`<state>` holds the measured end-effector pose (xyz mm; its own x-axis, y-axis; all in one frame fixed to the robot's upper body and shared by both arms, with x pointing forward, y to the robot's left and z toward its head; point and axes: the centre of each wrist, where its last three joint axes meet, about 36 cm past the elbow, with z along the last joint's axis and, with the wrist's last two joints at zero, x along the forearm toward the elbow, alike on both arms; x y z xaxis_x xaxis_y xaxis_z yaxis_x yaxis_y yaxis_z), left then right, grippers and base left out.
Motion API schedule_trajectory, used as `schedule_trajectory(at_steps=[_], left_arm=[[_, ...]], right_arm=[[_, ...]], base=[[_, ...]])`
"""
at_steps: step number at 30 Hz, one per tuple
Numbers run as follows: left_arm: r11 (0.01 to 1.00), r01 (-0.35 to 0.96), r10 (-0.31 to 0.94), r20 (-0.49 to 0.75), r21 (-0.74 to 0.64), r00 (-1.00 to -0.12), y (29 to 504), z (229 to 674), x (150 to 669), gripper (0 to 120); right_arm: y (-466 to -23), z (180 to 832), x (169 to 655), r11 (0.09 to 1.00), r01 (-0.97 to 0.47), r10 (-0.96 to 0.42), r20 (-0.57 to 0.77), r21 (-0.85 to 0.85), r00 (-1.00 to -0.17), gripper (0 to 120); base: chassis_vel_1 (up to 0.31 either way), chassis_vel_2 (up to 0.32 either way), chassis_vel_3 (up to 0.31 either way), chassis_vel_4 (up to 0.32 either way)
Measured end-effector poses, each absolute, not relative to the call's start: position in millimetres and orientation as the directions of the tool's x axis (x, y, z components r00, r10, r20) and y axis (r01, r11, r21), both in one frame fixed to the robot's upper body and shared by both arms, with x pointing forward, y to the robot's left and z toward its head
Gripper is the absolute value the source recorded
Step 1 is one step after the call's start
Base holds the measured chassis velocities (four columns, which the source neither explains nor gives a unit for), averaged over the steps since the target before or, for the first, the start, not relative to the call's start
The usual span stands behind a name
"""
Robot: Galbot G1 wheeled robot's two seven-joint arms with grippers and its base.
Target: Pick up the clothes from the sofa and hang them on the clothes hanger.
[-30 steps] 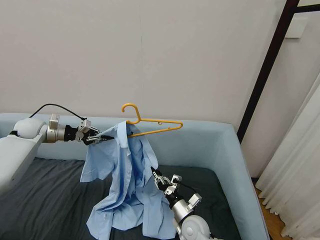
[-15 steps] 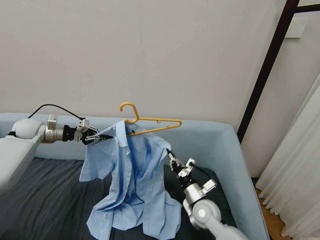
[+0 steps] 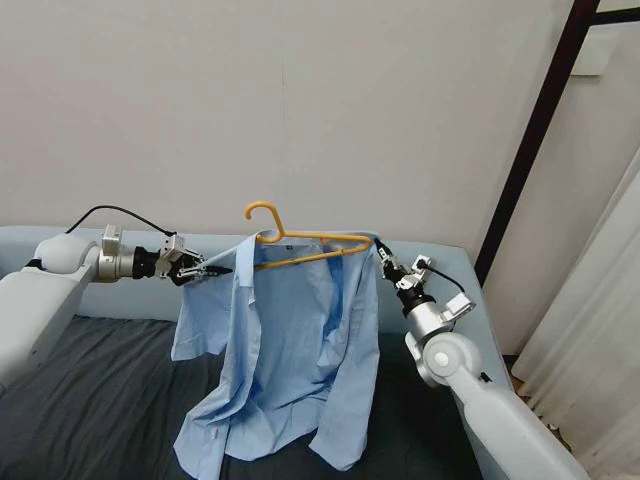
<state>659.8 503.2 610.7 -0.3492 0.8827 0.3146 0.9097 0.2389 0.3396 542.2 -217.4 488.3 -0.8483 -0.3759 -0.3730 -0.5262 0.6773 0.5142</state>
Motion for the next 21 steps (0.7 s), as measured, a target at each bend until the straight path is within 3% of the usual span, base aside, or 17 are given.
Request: schedule_trajectory(at_steps=[14, 18, 19, 21], left_arm=[[0.241, 0.893, 0.857, 0.348, 0.38, -0.38, 496.2, 624.3, 667.4, 2], [0.236, 0.893, 0.85, 0.364, 0.383, -0.381, 493.9, 623.7, 668.2, 2], [0.228, 0.898, 0.851, 0.371, 0.376, -0.371, 490.1, 616.3, 667.7, 2], [0.221, 0.901, 0.857, 0.367, 0.372, -0.362, 483.6, 610.0, 667.3, 2]], right_arm=[[-236.4, 509.2, 528.6, 0.697, -0.707, -0.596, -0.453, 0.118, -0.663, 0], [-225.7, 511.9, 516.4, 0.617, -0.786, -0.688, -0.465, 0.029, -0.557, 0], [-213.5, 510.7, 510.0, 0.558, -0.83, -0.722, -0.479, 0.023, -0.499, 0], [-200.2, 505.6, 503.3, 0.517, -0.855, -0.742, -0.477, 0.042, -0.472, 0]], base=[[0.0, 0.0, 0.0, 0.0], [0.0, 0.0, 0.0, 0.0], [0.0, 0.0, 0.0, 0.0], [0.0, 0.0, 0.0, 0.0]])
